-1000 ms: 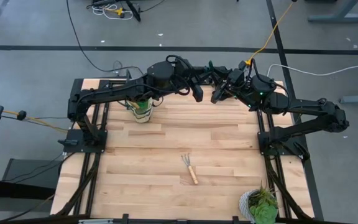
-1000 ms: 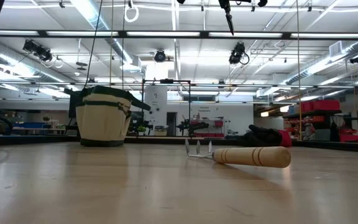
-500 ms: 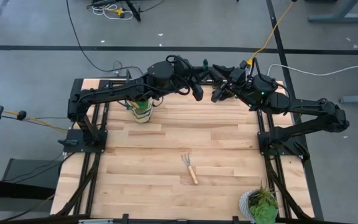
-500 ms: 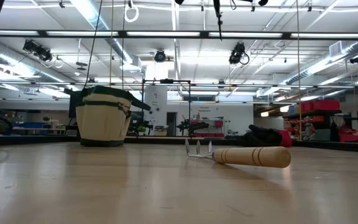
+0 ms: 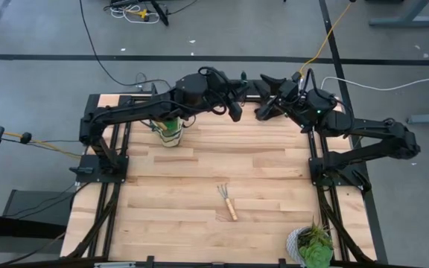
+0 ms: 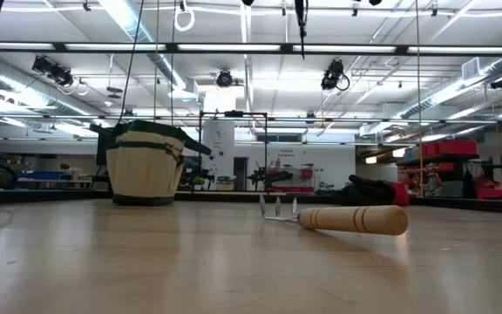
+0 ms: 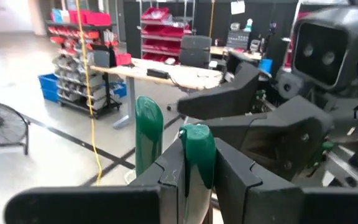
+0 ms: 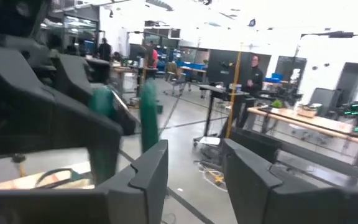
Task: Pick & Place Garden tools in Gardening bag
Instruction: Put the dark green shears into the gardening bag
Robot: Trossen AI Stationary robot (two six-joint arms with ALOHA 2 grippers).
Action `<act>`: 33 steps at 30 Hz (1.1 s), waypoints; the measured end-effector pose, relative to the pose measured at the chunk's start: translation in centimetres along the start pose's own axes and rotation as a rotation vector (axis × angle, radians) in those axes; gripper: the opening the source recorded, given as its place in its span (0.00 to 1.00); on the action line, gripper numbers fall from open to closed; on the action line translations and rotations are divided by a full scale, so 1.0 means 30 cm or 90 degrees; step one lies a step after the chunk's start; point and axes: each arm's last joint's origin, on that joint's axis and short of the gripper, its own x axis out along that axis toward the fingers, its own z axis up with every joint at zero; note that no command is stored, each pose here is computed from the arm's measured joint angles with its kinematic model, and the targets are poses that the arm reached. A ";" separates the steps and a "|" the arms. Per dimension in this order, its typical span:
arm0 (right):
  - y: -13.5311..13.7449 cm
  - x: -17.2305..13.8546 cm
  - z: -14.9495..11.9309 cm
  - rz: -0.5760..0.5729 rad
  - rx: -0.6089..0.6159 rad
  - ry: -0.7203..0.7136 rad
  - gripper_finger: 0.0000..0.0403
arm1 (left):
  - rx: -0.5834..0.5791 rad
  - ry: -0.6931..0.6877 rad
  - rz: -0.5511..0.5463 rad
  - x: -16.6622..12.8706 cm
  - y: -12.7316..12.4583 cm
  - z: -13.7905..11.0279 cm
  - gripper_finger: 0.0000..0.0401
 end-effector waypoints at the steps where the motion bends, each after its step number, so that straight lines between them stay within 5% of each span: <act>1: -0.004 -0.004 0.004 -0.002 -0.002 -0.003 0.37 | 0.004 -0.002 0.005 -0.006 0.002 0.006 0.16; 20: -0.022 -0.027 0.023 0.003 0.007 -0.017 0.32 | 0.014 0.017 0.032 -0.090 0.034 0.066 0.15; 28: 0.008 -0.032 -0.010 0.169 0.034 0.027 0.26 | 0.025 0.052 0.011 -0.104 0.036 0.058 0.15; 33: 0.014 -0.050 -0.034 0.197 0.049 0.085 0.16 | 0.025 0.055 0.001 -0.118 0.039 0.067 0.15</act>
